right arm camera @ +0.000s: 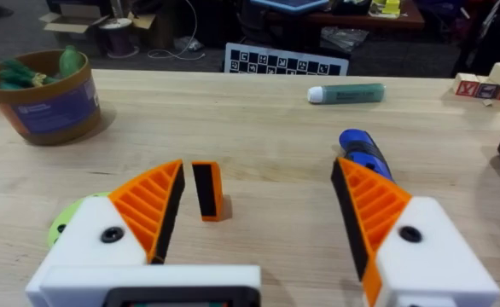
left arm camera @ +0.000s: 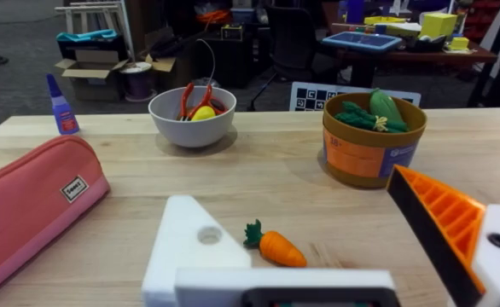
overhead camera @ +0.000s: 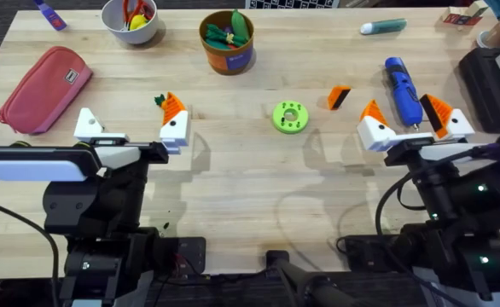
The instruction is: Pick up the gripper from the table and insert it into the empty holder that is missing its gripper. Then pick up a screw, insert it into the mounting hole, and use the screwdriver to tighten it. Finally, clean up the table by picking up the vegetable and placing it into the bucket.
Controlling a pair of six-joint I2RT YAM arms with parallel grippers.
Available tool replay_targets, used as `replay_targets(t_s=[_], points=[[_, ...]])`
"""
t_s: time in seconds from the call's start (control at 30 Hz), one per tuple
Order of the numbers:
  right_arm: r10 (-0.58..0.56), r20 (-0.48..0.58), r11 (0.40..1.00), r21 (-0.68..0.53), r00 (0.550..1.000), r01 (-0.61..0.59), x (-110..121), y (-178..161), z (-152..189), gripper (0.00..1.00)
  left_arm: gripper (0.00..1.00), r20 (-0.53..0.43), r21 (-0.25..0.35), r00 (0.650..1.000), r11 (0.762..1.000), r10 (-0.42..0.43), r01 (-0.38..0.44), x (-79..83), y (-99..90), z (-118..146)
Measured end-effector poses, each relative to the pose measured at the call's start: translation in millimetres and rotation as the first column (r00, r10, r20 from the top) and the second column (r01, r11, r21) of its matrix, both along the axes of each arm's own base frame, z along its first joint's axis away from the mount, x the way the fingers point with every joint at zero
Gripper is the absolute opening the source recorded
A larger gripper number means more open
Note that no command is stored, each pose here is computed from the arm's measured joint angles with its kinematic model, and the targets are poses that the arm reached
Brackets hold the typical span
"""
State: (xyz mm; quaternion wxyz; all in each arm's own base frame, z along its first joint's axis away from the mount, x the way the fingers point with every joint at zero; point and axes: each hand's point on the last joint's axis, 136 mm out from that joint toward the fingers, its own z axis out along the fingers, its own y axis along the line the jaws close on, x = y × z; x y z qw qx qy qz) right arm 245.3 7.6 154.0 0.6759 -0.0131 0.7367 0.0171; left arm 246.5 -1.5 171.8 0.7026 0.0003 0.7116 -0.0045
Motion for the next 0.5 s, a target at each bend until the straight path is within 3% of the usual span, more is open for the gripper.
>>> replay_targets(t_s=[0.33,0.5], points=[[0.003,0.022,1.000,0.000,1.000,-0.003,0,0,5,0.992,0.986,0.012,0.001,1.000,1.000,0.000,0.000,0.0,0.0,3],[0.003,0.230,1.000,-0.008,0.973,-0.001,-2,0,57,0.992,0.986,0.083,0.002,0.997,1.000,0.000,0.000,-0.9,0.0,22]])
